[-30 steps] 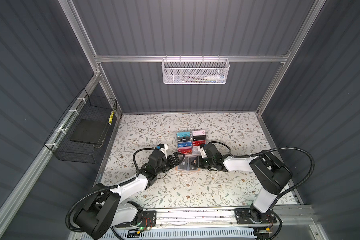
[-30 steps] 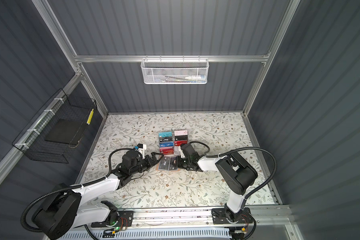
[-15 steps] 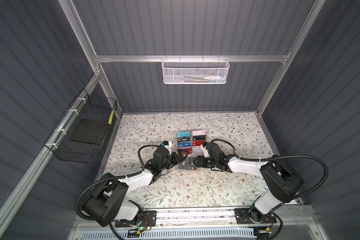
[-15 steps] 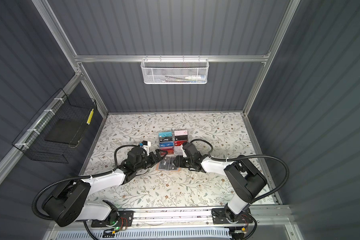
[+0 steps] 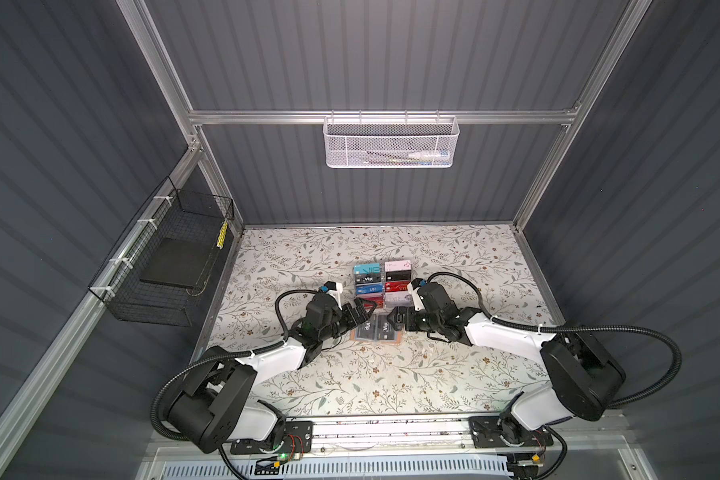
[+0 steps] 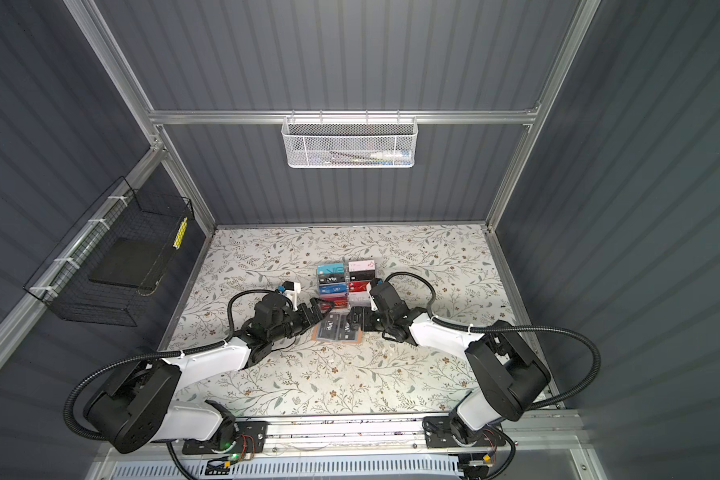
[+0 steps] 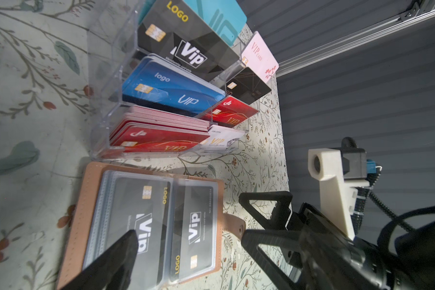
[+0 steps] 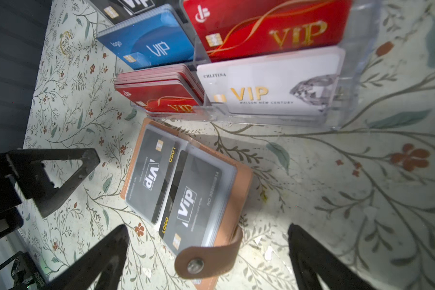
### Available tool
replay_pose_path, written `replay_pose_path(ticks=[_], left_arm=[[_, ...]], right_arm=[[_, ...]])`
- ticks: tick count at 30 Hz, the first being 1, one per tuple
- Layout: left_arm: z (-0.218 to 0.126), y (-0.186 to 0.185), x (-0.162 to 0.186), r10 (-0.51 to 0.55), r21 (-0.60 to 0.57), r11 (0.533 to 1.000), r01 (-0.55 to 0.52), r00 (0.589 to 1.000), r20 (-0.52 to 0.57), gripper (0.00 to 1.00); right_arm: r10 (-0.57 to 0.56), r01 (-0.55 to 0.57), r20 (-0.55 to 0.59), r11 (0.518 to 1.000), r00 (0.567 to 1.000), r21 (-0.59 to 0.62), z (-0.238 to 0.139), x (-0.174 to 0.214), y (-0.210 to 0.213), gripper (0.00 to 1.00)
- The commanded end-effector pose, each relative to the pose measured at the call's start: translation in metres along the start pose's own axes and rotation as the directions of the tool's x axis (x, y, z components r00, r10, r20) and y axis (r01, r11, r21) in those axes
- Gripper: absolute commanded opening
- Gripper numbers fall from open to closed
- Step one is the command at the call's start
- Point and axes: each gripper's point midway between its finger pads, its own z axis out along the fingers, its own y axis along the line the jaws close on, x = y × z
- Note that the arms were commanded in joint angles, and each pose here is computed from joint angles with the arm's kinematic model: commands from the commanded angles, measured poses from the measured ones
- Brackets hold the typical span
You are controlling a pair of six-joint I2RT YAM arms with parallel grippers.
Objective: Take the credit cards out of the card holder
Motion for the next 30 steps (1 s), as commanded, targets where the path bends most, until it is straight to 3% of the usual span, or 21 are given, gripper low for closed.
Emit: replay_pose_path(ticks=[1,18,30], left_arm=[[-0.007,0.005,-0.003,0.021,-0.021,1.000,-0.021,1.000,0.017,1.00],[-0.018,0.020,-0.002,-0.011,-0.033,0.999,0.012,1.000,0.019,1.00],[-0.023,0.028,0.000,-0.015,-0.050,0.999,0.017,1.000,0.022,1.00]], right_arm=[[0.012,-0.011,0.013,1.000,1.000,-0.018,0.010,-0.012,0.002,0.99],[0.025,-0.027,-0.025,0.996,0.999,-0.088,0.067,-0.041,0.025,0.99],[0.024,-0.028,-0.031,0.992,0.999,-0.121,0.086,-0.067,0.039,0.99]])
